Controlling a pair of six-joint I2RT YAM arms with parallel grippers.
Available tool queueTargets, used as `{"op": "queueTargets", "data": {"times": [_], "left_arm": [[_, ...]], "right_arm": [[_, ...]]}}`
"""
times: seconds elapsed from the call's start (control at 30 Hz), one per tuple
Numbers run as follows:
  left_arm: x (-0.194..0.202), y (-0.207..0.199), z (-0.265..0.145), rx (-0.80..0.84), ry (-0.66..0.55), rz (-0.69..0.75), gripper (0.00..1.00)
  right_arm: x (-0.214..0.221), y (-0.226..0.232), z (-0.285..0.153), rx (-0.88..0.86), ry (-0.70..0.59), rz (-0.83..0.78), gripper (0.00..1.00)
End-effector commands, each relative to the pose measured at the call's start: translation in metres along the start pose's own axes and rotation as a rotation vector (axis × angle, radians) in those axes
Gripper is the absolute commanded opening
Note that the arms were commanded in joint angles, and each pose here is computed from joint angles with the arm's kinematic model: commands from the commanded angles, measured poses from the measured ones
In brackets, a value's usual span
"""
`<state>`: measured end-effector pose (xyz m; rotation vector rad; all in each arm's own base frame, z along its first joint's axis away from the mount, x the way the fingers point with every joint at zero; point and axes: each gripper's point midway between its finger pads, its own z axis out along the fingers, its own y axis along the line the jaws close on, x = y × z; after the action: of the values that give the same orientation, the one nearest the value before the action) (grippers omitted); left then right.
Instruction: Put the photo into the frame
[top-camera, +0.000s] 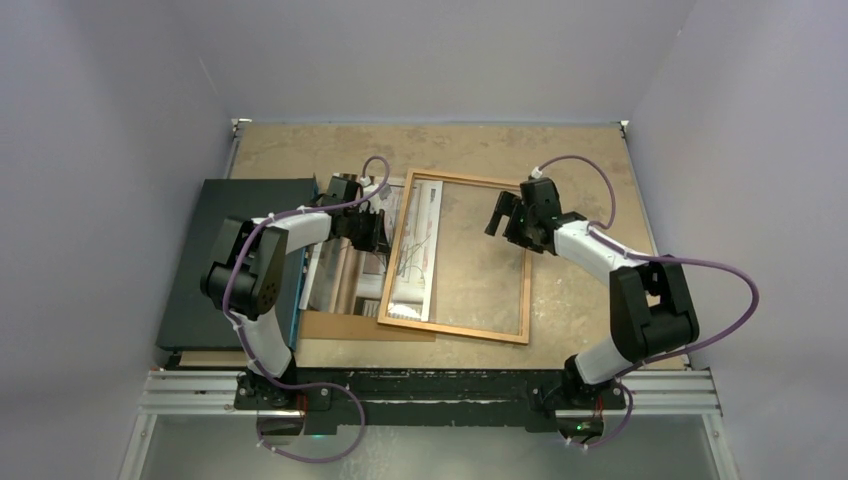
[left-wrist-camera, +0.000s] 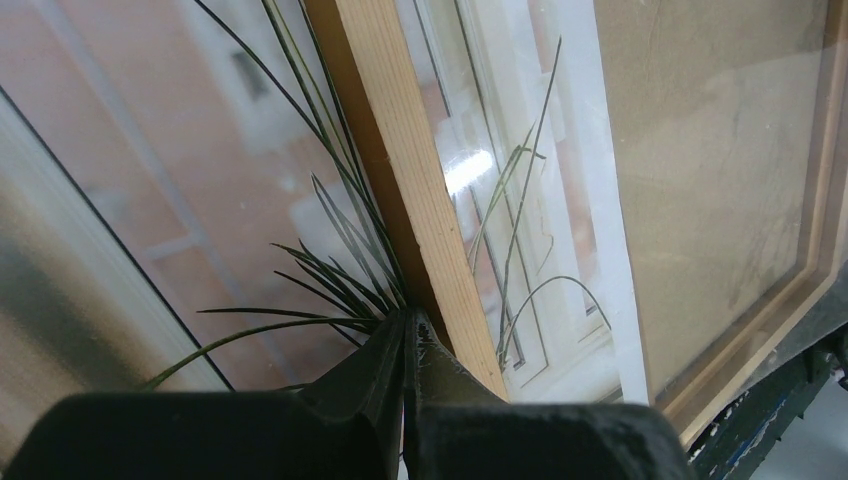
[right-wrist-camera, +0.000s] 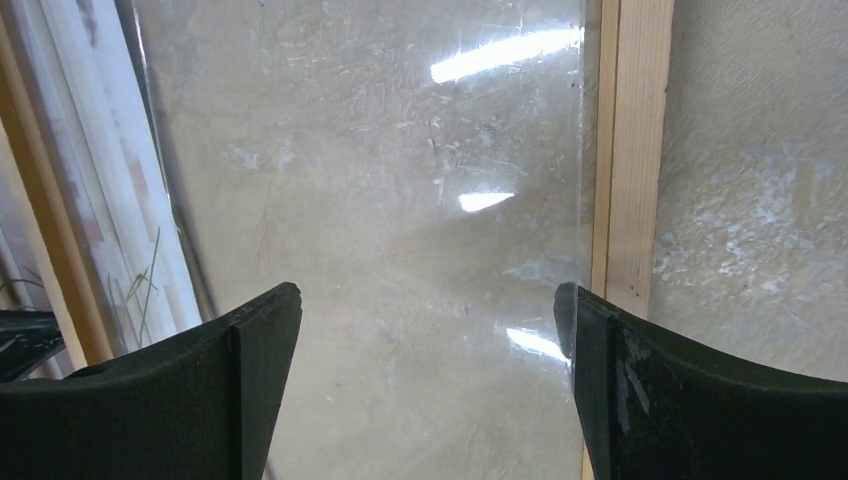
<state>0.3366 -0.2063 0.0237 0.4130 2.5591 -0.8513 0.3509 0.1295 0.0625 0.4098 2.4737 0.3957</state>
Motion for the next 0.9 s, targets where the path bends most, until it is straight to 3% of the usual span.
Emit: {"op": "queueTargets", "data": {"times": [0.0,0.5,0.87], "left_arm": [[0.011,-0.004,0.002,0.015,0.035,-0.015,0.00],[0.008,-0.006,0.001,0.022,0.034,-0.017,0.00],[0.003,-0.009,-0.003,0.028,0.019,0.027,0.00]], "right_arm": [[-0.014,-0.009,-0.012,0.095,-0.038,-0.093,0.99],[-0.028,-0.009,-0.018,0.150,-0.063,-0.133,0.99],[-0.015,-0.032,-0.009,0.190,-0.035,-0.092,0.99]]}}
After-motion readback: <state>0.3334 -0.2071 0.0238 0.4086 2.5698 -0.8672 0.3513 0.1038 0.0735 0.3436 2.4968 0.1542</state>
